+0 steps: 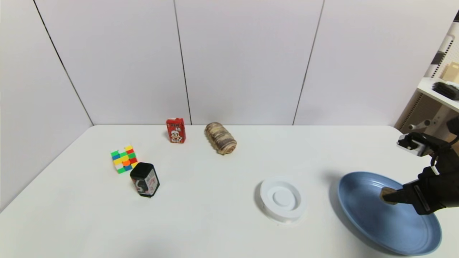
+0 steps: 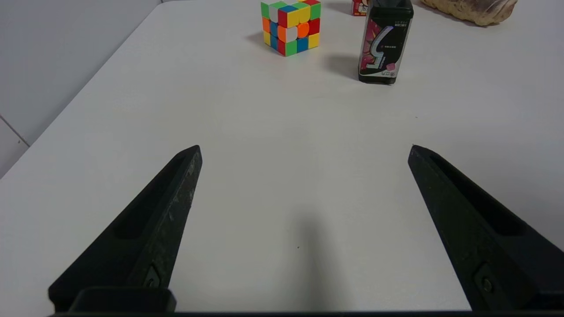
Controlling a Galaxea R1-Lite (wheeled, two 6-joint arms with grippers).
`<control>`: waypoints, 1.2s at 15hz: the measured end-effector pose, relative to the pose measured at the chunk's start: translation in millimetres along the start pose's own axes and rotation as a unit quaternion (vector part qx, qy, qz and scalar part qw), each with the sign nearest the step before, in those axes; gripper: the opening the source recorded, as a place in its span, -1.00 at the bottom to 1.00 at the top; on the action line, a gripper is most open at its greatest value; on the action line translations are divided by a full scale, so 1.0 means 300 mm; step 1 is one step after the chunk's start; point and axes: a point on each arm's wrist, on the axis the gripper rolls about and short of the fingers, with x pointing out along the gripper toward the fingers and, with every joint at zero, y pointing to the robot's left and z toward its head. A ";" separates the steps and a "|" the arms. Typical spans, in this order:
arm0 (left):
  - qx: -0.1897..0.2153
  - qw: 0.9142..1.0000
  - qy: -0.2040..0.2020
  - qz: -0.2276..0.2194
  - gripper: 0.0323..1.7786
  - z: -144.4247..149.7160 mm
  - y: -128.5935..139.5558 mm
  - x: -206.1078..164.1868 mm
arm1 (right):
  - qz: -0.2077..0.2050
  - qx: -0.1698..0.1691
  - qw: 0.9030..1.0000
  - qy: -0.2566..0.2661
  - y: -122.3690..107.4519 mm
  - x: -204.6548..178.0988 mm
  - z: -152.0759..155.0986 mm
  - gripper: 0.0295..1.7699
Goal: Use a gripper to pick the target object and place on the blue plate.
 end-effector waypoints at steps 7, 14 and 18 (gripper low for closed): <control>0.000 1.000 0.000 0.000 0.90 0.000 0.000 0.000 | -0.007 0.001 1.000 -0.018 -0.001 -0.023 0.020 0.41; 0.000 1.000 0.000 0.000 0.90 0.000 0.000 0.000 | -0.010 -0.050 0.979 -0.197 0.137 -0.330 -0.104 0.72; 0.000 1.000 0.000 0.000 0.90 0.000 0.000 0.000 | -0.006 -0.078 0.960 -0.268 0.227 -0.395 -0.353 0.80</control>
